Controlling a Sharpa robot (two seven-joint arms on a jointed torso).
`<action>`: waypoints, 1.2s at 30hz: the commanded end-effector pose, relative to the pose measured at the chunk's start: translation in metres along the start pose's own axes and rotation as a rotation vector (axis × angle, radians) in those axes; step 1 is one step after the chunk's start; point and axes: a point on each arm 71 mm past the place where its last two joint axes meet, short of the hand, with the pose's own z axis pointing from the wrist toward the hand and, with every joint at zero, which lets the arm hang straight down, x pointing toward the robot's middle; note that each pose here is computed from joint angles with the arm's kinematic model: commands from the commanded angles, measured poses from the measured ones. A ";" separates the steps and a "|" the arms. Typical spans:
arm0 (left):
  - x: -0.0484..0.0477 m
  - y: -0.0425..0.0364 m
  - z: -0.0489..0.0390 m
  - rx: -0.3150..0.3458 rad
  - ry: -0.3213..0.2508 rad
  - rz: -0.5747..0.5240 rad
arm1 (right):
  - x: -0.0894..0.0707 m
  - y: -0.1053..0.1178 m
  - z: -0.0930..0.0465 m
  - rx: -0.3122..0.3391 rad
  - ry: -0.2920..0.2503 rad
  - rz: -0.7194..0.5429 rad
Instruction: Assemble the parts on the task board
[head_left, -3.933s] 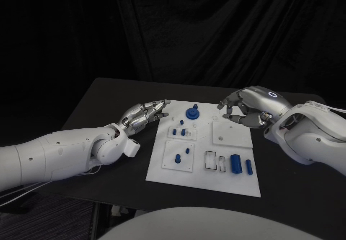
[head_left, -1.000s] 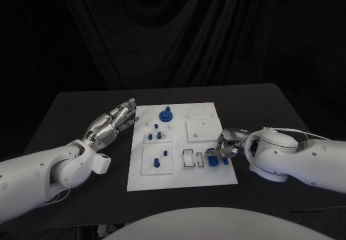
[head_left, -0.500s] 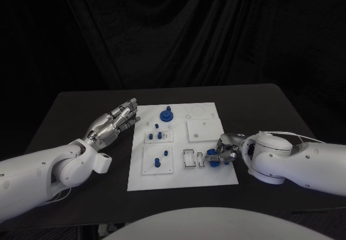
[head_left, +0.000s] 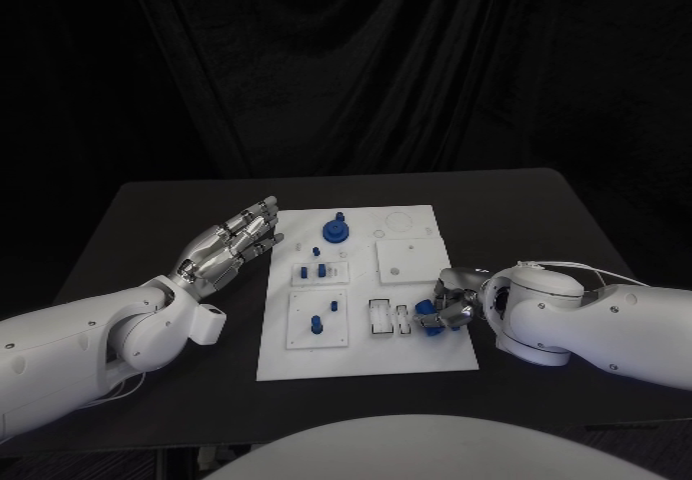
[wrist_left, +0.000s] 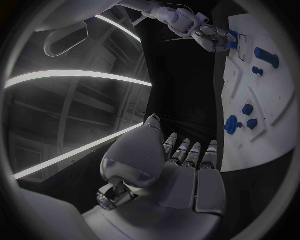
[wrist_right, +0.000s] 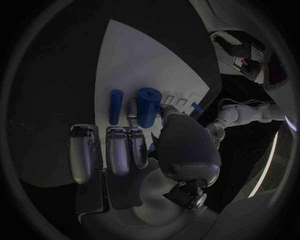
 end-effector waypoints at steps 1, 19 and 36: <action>0.0016 -0.0025 0.0009 0.033 0.011 -0.015 | 0.009 -0.004 -0.001 0.007 0.029 0.120; 0.0016 -0.0020 0.0011 0.030 0.012 -0.015 | -0.011 0.021 -0.023 -0.080 0.018 0.462; 0.0027 -0.0004 0.0036 0.027 0.021 -0.021 | -0.003 0.034 -0.007 -0.067 0.098 0.425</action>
